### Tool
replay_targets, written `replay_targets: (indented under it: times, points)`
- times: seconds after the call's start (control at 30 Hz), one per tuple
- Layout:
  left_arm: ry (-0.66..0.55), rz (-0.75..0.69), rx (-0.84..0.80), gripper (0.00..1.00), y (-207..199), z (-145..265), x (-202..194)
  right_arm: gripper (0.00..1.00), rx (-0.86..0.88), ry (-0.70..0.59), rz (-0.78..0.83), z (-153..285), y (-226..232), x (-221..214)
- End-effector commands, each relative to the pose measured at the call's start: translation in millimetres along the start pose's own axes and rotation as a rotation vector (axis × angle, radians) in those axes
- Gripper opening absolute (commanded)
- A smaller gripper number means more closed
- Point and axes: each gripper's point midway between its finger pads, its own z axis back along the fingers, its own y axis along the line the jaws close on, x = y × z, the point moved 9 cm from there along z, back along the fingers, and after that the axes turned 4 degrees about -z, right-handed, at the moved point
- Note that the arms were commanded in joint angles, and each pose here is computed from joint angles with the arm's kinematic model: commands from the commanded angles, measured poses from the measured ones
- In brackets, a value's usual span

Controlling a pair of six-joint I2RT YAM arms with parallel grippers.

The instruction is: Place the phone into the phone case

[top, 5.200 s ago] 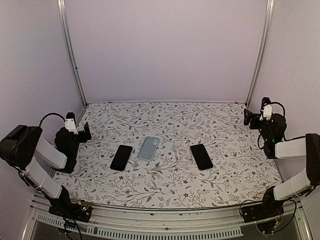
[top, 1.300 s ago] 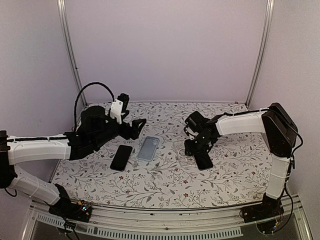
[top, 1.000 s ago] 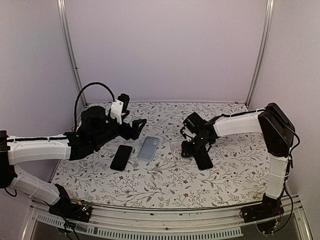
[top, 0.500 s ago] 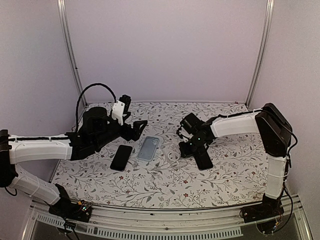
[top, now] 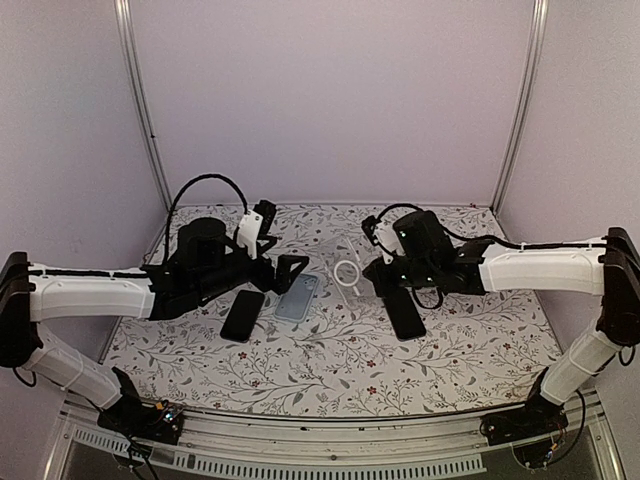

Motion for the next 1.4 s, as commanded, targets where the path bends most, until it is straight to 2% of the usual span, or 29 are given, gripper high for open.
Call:
replay_targets:
  times: [0.0, 0.1, 0.2, 0.3, 0.43, 0.6, 0.83, 1.0, 1.13, 1.2, 1.37]
  points:
    - [-0.083, 0.065, -0.159, 0.99, -16.6, 3.2, 4.2, 0.0, -0.126, -0.258, 0.05, 19.2, 23.3, 29.5]
    - [-0.161, 0.106, -0.181, 0.99, -16.9, 14.6, 3.1, 0.0, -0.148, -0.346, -0.015, 31.2, 20.7, 38.5]
    - [-0.22, 0.15, -0.186, 1.0, -15.6, 23.0, -3.1, 0.0, -0.096, -0.413, -0.046, 42.8, 26.2, 47.2]
    - [-0.211, 0.178, -0.214, 0.99, -19.3, 19.1, -7.6, 0.0, -0.034, -0.449, -0.047, 49.8, 40.1, 52.2]
    - [-0.208, 0.211, -0.259, 0.98, -24.9, 15.1, -10.9, 0.0, 0.004, -0.447, -0.021, 48.2, 58.0, 52.0]
    - [-0.279, 0.227, -0.224, 0.98, -20.4, 26.0, -9.4, 0.0, 0.044, -0.431, -0.02, 45.4, 63.7, 49.4]
    - [-0.266, 0.248, -0.242, 0.96, -22.1, 20.7, -10.5, 0.0, 0.105, -0.41, 0.005, 42.7, 82.2, 46.1]
    - [-0.356, 0.227, -0.199, 0.96, -16.9, 36.1, -5.4, 0.0, 0.113, -0.395, 0.008, 39.9, 84.1, 42.8]
    - [-0.352, 0.217, -0.17, 0.96, -15.0, 35.2, -2.1, 0.0, 0.135, -0.396, 0.041, 40.7, 93.2, 43.7]
    - [-0.339, 0.221, -0.163, 0.91, -14.6, 33.0, -2.9, 0.0, 0.144, -0.39, 0.077, 39.4, 100.8, 40.9]
    - [-0.373, 0.225, -0.136, 0.57, -11.3, 40.0, 0.3, 0.0, 0.146, -0.379, 0.113, 37.3, 104.3, 35.7]
